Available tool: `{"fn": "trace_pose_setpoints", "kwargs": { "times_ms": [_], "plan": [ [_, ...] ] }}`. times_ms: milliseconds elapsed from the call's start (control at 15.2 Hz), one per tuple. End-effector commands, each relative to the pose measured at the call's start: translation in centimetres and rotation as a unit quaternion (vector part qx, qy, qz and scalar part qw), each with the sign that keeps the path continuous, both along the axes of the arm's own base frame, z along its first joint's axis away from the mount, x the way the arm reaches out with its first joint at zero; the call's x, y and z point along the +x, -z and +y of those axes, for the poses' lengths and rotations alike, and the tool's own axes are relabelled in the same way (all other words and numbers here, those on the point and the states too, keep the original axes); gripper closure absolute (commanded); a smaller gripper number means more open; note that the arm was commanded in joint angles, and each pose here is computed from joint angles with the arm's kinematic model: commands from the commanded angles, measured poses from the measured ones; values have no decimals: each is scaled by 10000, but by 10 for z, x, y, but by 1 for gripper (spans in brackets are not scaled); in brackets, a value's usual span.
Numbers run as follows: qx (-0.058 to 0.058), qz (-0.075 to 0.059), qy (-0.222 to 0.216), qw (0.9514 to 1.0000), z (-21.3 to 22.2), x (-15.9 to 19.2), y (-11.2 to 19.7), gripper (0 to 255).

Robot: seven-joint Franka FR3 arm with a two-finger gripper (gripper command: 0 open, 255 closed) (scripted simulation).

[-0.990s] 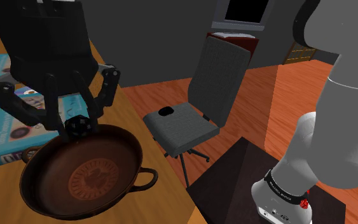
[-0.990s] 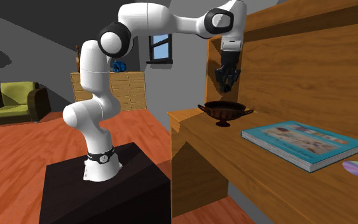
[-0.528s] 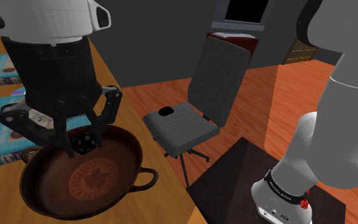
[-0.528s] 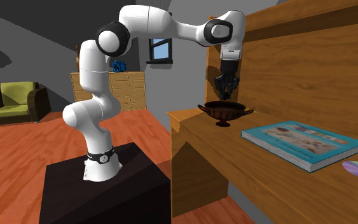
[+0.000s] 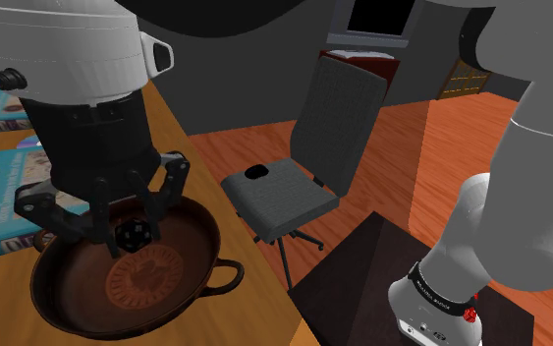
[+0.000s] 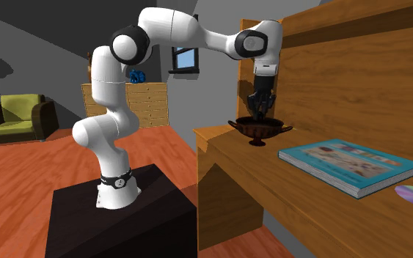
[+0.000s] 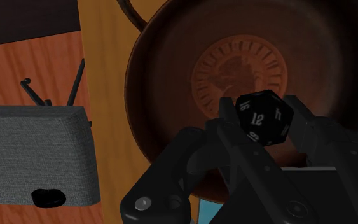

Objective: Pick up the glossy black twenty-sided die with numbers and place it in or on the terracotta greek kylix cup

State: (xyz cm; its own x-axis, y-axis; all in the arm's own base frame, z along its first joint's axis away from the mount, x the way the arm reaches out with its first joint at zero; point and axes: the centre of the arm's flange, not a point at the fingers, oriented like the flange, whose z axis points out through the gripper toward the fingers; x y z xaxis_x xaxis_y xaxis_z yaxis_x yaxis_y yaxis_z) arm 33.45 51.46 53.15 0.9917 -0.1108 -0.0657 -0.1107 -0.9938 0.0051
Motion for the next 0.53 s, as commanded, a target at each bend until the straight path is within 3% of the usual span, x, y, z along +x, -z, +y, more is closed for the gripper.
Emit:
{"fn": "trace_pose_setpoints", "kwargs": {
  "times_ms": [0, 132, 198, 462],
  "plan": [
    [1, -1, 0, 10000, 0, 0, 0, 255],
    [0, 0, 0, 10000, 0, 0, 0, 255],
    [0, 0, 0, 10000, 0, 0, 0, 0],
    [0, 0, 0, 10000, 0, 0, 0, 0]
  ]
}}
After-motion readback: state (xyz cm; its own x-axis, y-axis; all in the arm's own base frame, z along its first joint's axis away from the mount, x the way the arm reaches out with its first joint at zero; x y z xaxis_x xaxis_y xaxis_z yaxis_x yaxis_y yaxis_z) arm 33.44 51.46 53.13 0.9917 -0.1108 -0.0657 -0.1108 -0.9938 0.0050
